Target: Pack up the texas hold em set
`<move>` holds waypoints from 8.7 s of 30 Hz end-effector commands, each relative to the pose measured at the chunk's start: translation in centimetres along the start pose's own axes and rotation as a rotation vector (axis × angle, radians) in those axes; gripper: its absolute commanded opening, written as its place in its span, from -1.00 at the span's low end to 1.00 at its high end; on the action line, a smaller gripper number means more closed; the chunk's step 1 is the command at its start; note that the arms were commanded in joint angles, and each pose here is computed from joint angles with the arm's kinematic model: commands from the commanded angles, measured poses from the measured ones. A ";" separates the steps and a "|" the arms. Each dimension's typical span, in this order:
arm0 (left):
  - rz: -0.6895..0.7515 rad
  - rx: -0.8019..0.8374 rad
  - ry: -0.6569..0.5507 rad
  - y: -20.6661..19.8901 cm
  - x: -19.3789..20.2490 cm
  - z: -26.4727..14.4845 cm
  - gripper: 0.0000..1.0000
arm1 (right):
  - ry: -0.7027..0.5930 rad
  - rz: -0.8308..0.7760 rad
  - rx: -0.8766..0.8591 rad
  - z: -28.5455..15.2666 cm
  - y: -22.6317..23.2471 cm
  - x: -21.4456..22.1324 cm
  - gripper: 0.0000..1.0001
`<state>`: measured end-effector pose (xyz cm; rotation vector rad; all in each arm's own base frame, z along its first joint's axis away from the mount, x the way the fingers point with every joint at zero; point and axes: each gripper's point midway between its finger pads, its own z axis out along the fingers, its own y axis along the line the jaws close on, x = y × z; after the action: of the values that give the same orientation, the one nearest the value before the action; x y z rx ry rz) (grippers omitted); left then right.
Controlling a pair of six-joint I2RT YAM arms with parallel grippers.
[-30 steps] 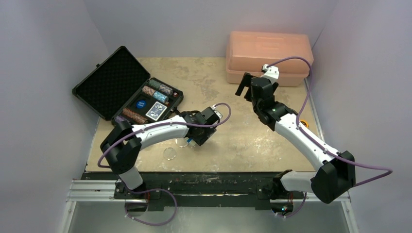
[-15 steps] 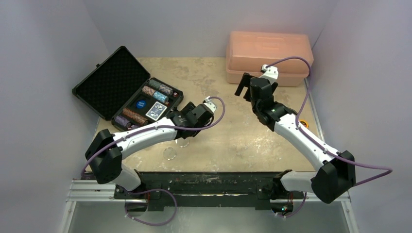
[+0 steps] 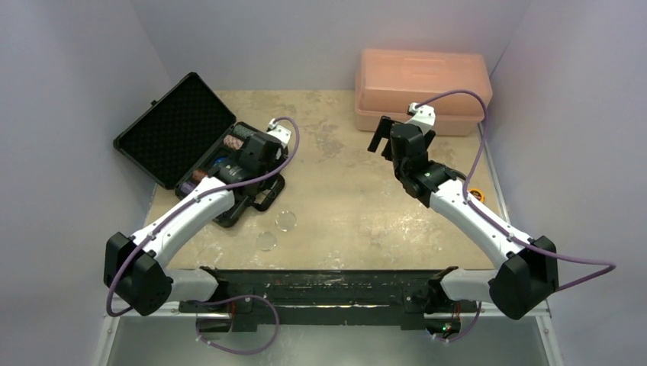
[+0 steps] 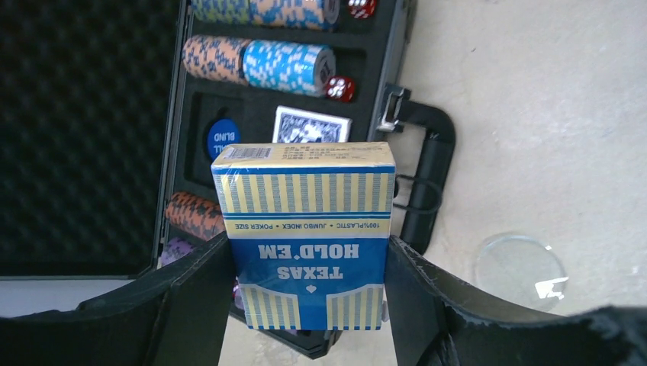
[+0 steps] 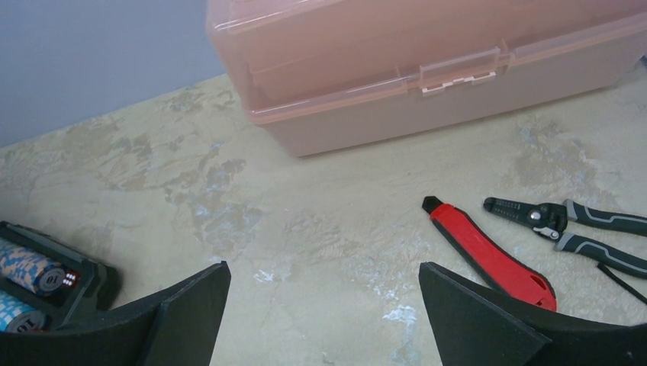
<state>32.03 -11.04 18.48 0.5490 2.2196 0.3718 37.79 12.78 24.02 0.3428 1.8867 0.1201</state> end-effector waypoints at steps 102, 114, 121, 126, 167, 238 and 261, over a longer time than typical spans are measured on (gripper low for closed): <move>0.058 0.104 0.186 13.8 7.0 15.6 -1.00 | -0.071 -0.031 0.006 -1.0 0.8 -0.4 0.98; 0.042 0.126 0.150 13.4 6.2 16.3 -1.00 | -0.070 -0.034 0.005 -1.0 0.9 -0.1 0.98; 0.046 0.118 0.112 13.6 5.5 16.5 -1.00 | -0.071 -0.035 0.006 -0.9 0.9 -0.1 0.98; 0.043 0.121 0.121 13.6 5.5 16.4 -1.00 | -0.070 -0.037 0.006 -0.9 0.9 -0.1 0.98; 0.033 0.213 0.212 10.7 9.3 13.5 0.61 | -0.086 -0.046 0.003 -1.5 1.3 -0.1 0.98; -0.804 0.147 0.335 14.3 7.8 16.3 0.04 | -0.098 -0.067 0.003 -1.9 1.8 0.1 0.98; -0.809 0.213 0.433 10.4 9.3 15.4 -0.08 | -0.112 -0.064 -0.003 -2.4 2.0 -0.2 0.98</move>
<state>43.44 6.28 8.28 -0.3751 2.5973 -0.1192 36.10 15.43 23.45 0.2480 1.8491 0.0554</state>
